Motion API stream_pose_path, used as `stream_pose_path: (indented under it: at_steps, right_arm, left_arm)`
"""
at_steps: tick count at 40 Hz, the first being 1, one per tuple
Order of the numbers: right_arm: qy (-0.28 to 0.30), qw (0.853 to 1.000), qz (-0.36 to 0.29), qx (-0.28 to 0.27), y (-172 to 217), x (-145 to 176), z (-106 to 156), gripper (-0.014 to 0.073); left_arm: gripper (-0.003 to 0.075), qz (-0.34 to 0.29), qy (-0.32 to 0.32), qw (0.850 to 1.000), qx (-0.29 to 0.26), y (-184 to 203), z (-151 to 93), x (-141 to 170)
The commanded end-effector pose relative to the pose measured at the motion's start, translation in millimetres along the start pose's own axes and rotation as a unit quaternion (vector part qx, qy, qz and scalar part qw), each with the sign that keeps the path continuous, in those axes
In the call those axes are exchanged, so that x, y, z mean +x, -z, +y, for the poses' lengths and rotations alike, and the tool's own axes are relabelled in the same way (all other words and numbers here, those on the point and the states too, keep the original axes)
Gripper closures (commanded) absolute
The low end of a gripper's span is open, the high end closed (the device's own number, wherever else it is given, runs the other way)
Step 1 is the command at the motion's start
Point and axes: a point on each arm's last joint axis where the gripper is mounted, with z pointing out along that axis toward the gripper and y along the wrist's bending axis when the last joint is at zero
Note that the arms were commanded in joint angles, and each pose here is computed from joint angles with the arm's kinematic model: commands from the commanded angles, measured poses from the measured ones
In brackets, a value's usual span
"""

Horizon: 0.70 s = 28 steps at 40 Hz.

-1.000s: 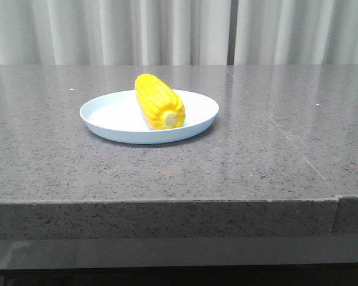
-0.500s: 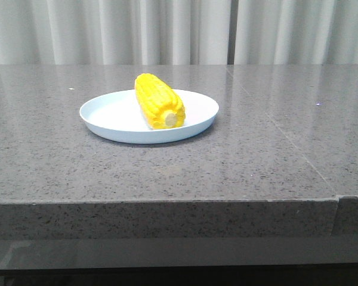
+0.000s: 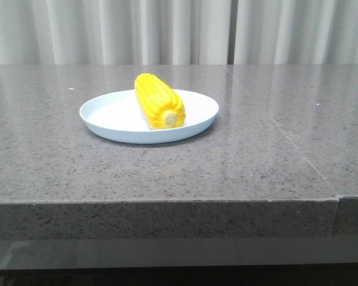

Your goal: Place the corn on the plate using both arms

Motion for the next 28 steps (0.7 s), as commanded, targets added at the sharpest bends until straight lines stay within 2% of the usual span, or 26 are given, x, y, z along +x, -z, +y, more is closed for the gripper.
stream_pose_path:
  at_steps: [1, 9, 21, 28]
  right_arm:
    - [0.009, 0.999, -0.048, 0.002, 1, -14, 1, 0.0643]
    - [0.016, 0.999, -0.045, 0.013, -6, 0, -2, 0.0643]
    - [0.008, 0.995, -0.026, 0.093, -15, 57, -17, 0.0643]
    - [-0.008, 0.993, -0.021, 0.112, -14, 87, -22, 0.0643]
  left_arm:
    - [0.0741, -0.049, 0.005, 0.999, -0.002, 2, 0, -7]
    - [0.0741, -0.049, 0.005, 0.999, -0.002, 2, 0, -7]
    - [0.0741, -0.049, 0.005, 0.999, -0.002, 2, 0, -7]
    - [0.0741, -0.049, 0.005, 0.999, -0.002, 2, 0, -7]
